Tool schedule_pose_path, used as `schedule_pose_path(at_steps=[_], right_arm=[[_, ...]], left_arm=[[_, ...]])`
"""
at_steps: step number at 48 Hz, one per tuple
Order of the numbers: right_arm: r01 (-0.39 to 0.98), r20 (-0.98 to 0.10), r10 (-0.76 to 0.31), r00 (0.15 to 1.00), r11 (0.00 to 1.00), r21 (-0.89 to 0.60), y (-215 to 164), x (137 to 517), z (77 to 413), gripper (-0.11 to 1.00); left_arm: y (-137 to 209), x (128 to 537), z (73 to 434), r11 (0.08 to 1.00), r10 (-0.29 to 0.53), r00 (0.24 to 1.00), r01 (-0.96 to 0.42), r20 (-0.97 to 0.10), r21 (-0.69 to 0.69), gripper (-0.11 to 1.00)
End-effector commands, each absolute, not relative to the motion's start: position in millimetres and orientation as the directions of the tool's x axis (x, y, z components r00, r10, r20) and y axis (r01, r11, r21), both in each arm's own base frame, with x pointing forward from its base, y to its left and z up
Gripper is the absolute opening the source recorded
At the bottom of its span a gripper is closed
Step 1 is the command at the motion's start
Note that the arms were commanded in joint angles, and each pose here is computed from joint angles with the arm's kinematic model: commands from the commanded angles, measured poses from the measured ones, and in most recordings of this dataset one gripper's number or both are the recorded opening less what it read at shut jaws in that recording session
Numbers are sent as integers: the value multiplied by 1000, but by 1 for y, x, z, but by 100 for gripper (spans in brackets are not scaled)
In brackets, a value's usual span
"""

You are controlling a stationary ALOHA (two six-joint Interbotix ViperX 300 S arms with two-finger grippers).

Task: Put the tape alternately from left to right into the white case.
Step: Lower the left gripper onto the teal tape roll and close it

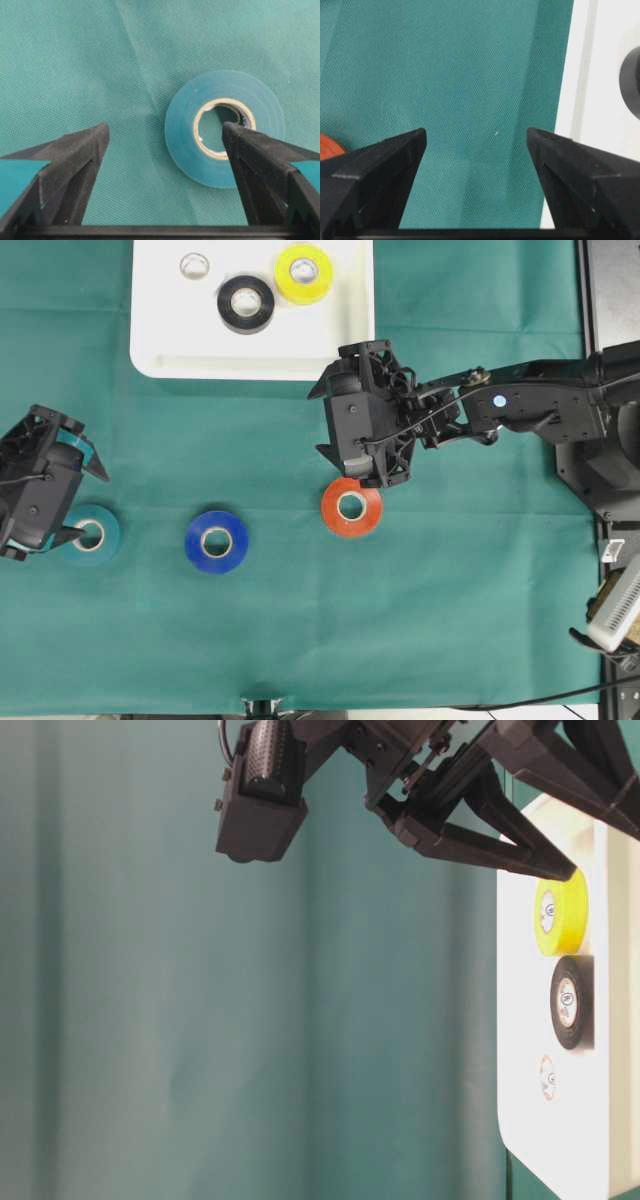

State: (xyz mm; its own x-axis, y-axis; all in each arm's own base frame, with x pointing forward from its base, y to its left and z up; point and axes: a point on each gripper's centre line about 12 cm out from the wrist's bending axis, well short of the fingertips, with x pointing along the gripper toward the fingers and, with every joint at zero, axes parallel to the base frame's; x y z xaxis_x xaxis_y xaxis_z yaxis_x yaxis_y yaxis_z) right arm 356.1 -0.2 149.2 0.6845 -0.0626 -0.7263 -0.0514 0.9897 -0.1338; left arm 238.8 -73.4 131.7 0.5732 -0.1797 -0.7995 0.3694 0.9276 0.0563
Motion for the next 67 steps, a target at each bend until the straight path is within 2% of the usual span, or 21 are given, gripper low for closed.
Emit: schedule_pose_path(at_steps=[1,18,39,56,61,64,67], right_arm=[[-50,-698,-56,714,990,-131,1,358,162,85],[-51,-704,-56,708,990,-131,1,356,159,85],[-50,-708,-56,704,990,-128,1,355,158,85],[-51,-707,-56,705,990,-129,1,355,158,85],[-50,-708,-56,704,990,-128,1,355,158,85],[-52,-707,-55,705,990,-129,1,355,158,85],[-51,-707,-56,705,990,-129,1,355,158,85]], left_arm=[[-75,241,138,927,-189,592,370,-784,56,98],[-78,249,131,926,-188,589,372,-786,58,98],[-83,258,105,923,-181,558,380,-810,55,98],[-87,261,106,919,-191,569,389,-800,57,96],[-88,262,108,920,-194,575,389,-795,57,87],[-89,262,110,918,-198,579,393,-791,57,73],[-90,261,112,916,-202,581,397,-788,57,54]])
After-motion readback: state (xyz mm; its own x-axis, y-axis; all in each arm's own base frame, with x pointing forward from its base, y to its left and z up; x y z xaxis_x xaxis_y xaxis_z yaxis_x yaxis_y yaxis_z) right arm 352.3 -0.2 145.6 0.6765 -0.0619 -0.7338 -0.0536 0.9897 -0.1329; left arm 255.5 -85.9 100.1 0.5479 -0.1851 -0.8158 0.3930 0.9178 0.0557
